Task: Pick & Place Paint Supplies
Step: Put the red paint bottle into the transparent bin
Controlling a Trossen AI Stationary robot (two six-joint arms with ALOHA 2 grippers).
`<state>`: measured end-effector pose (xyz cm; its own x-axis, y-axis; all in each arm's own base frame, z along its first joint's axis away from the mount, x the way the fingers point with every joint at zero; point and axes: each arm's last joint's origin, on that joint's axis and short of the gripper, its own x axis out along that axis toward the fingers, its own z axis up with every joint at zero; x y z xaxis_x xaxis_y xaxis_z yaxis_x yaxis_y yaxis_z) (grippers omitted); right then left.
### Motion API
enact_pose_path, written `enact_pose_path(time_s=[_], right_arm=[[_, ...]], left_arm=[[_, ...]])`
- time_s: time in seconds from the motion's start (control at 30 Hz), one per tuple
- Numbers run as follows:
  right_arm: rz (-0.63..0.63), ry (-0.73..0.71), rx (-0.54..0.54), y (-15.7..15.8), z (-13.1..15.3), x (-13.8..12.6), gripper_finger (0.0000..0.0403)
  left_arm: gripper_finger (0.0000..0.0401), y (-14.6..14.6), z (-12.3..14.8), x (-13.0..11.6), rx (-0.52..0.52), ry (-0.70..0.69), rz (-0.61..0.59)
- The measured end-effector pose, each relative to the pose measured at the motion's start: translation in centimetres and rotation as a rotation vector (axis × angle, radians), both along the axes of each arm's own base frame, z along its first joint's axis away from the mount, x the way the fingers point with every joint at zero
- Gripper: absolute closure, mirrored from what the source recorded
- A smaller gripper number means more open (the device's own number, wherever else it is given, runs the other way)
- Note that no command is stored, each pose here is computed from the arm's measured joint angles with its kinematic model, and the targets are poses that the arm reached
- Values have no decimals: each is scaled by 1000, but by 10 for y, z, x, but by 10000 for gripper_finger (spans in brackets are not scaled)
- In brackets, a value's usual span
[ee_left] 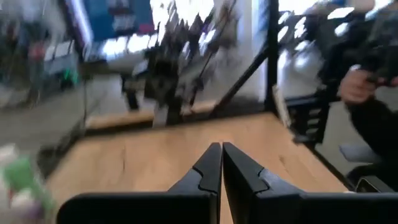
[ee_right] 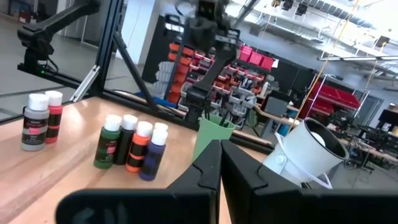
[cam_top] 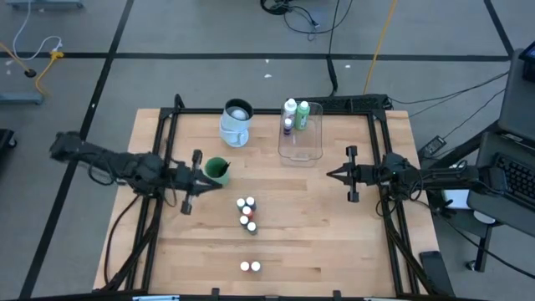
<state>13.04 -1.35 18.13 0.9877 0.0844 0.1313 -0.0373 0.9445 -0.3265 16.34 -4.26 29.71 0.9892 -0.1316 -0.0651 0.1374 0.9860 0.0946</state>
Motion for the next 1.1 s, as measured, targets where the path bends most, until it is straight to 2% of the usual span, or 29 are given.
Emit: enact_pose_path(time_s=[0.13,0.33,0.47,0.57,0.67,0.73,0.9,1.1], right_arm=[[0,0,0,0,0,0,399],[3,2,19,0,0,0,399],[4,11,34,0,-1,0,399],[4,17,35,0,-2,0,399],[4,21,36,0,-2,0,399],[4,28,39,0,-3,0,399],[7,32,63,0,-3,0,399],[6,40,63,0,-4,0,399]], left_arm=[[382,-21,23,17,-77,193,94],[382,-67,27,45,26,375,-8],[382,-97,19,62,67,520,-57],[382,-113,18,75,28,608,-57],[380,-130,8,88,34,702,-102],[373,-142,-1,97,0,765,-143],[317,-161,-22,118,-103,897,-193],[210,-171,-38,134,-69,918,-153]])
